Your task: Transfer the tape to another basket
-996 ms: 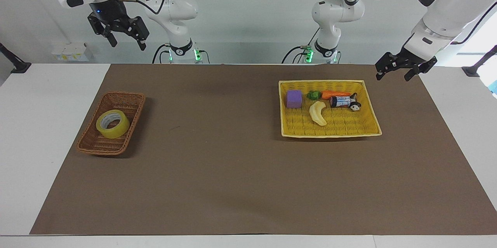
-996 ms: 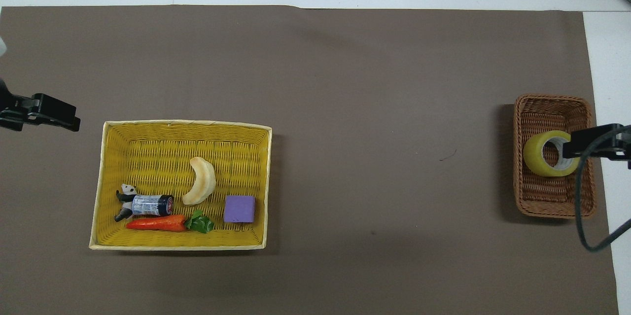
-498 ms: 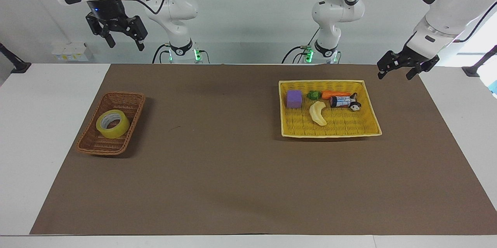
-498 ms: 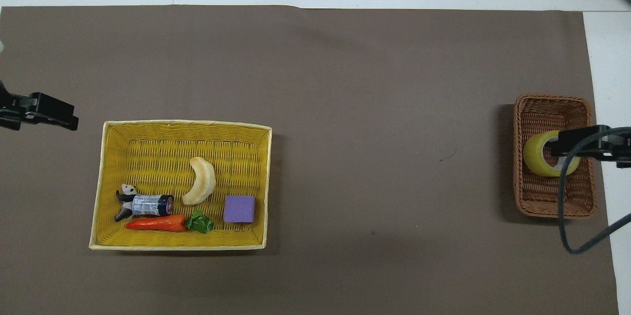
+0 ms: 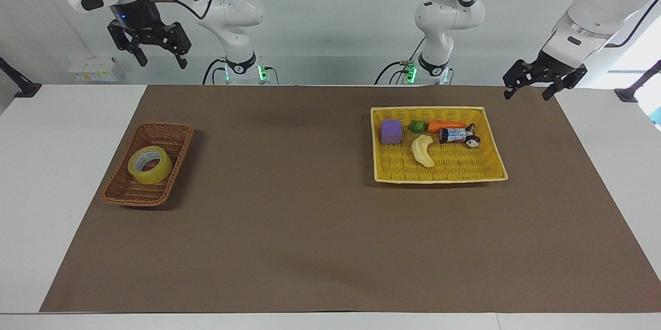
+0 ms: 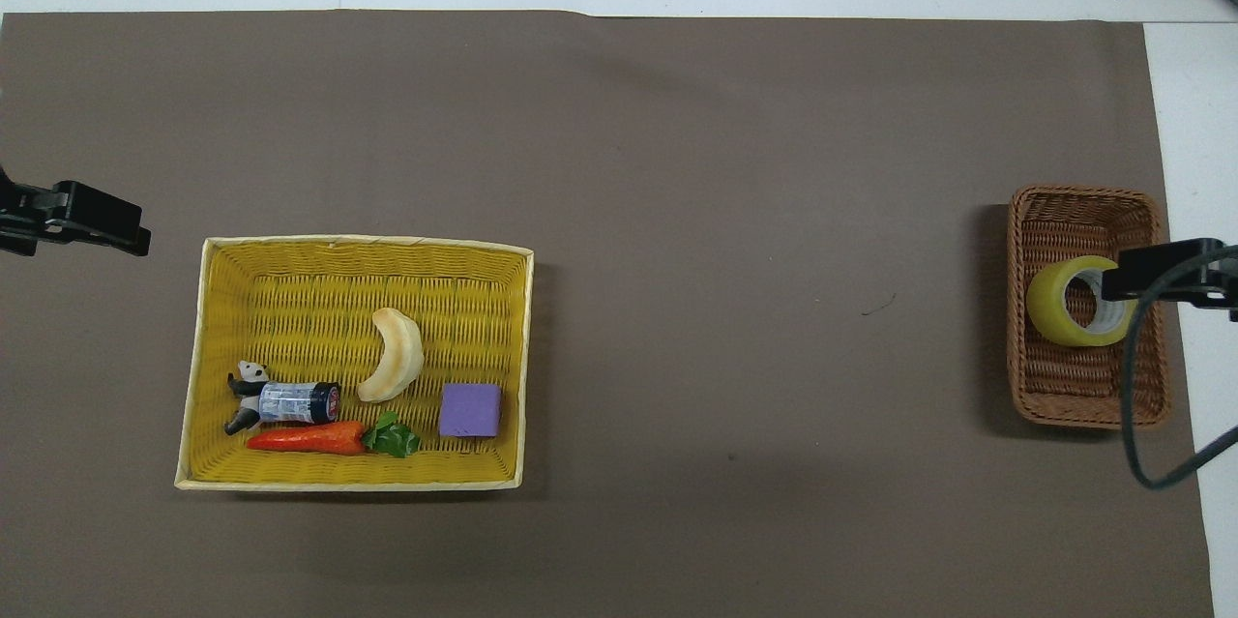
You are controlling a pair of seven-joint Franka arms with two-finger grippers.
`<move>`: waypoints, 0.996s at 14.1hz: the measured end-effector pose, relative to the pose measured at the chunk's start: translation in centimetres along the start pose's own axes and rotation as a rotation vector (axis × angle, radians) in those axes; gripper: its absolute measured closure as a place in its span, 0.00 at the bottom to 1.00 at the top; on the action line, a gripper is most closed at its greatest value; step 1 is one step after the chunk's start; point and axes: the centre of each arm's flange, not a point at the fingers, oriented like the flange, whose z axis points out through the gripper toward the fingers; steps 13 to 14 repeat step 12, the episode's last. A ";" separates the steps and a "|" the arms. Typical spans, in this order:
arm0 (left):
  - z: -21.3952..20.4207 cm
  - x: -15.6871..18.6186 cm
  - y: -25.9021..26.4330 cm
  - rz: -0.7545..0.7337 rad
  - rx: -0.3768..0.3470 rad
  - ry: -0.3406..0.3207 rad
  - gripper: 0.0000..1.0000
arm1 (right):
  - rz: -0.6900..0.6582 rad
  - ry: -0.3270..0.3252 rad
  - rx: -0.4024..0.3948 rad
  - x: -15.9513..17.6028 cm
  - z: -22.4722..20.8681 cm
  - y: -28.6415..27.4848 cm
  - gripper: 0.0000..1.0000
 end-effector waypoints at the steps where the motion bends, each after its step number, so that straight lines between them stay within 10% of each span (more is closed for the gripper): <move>1: 0.0 0.0 -0.1 -0.001 0.000 0.000 0.00 | -0.019 -0.002 -0.012 0.0 0.1 0.1 0.00; 14: 0.0 0.0 -0.7 -0.012 -0.001 0.000 0.00 | 0.007 -0.049 0.009 -0.4 0.7 1.4 0.00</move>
